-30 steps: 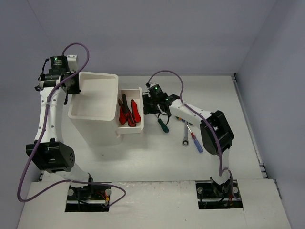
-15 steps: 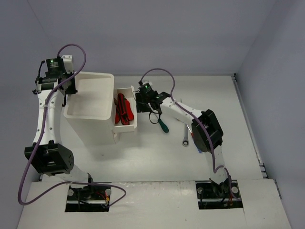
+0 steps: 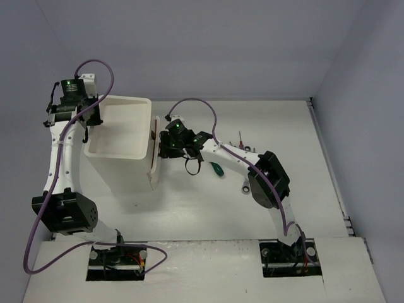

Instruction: Sort the tools into containers

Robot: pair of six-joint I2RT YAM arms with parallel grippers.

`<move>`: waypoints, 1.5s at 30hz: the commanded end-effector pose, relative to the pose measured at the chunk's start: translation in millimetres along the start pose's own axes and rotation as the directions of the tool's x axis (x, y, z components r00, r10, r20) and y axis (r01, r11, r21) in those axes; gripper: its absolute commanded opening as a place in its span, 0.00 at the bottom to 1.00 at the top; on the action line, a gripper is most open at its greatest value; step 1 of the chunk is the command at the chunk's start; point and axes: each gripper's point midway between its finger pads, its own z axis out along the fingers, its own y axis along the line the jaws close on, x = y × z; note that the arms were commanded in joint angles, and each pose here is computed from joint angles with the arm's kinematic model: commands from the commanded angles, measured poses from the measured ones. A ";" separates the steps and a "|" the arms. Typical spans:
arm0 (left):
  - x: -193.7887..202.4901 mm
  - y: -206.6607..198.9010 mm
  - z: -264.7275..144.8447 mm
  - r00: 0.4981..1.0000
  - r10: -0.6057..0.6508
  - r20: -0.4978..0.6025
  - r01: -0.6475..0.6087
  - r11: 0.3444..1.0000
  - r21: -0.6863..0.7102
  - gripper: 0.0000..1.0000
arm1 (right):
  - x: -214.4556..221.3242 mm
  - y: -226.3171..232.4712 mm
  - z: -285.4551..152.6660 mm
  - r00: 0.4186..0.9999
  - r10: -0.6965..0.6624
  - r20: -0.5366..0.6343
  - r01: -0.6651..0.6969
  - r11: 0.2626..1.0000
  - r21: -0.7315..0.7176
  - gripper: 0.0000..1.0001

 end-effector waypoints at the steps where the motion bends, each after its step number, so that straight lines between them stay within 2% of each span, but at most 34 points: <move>1: 2.6 -32.4 -5.6 0.999 -0.053 0.000 0.053 0.991 0.122 0.00 | -55.7 69.2 -29.7 0.989 0.015 0.146 0.016 0.978 -0.206 0.33; 7: 0.5 -38.5 -6.8 0.998 -0.061 0.010 0.059 0.986 0.156 0.00 | -63.6 117.2 -36.8 0.985 0.002 0.174 0.061 0.933 -0.355 0.33; 10: 0.9 -37.5 -7.4 0.999 -0.049 0.014 0.046 0.987 0.154 0.00 | -71.0 124.2 -52.8 0.979 -0.013 0.204 0.091 0.920 -0.380 0.34; 16: -2.3 -30.1 -10.1 0.999 -0.022 0.032 0.018 0.992 0.127 0.00 | -85.5 76.0 -82.2 0.972 -0.016 0.236 0.093 0.944 -0.317 0.34; 20: -4.4 -27.6 -11.4 0.999 -0.009 0.041 0.004 0.993 0.122 0.00 | -103.7 47.7 -113.0 0.972 -0.027 0.232 0.115 0.919 -0.377 0.34; 24: -6.3 -25.2 -12.0 0.999 -0.007 0.050 0.001 0.993 0.116 0.00 | -105.5 48.0 -127.6 0.975 -0.069 0.212 0.165 0.862 -0.479 0.36; 28: -8.1 -24.4 -13.5 0.998 -0.004 0.057 -0.002 0.994 0.111 0.00 | -106.8 50.1 -119.4 0.977 -0.091 0.191 0.184 0.806 -0.562 0.47; 38: -12.1 -23.8 -17.2 0.997 0.017 0.073 -0.025 0.993 0.113 0.00 | -95.5 53.9 -88.8 0.963 -0.201 0.181 0.269 0.656 -0.705 0.51; 45: -12.8 -25.1 -17.3 0.997 0.017 0.074 -0.026 0.992 0.120 0.00 | -98.7 53.7 -71.0 0.946 -0.244 0.214 0.321 0.603 -0.730 0.57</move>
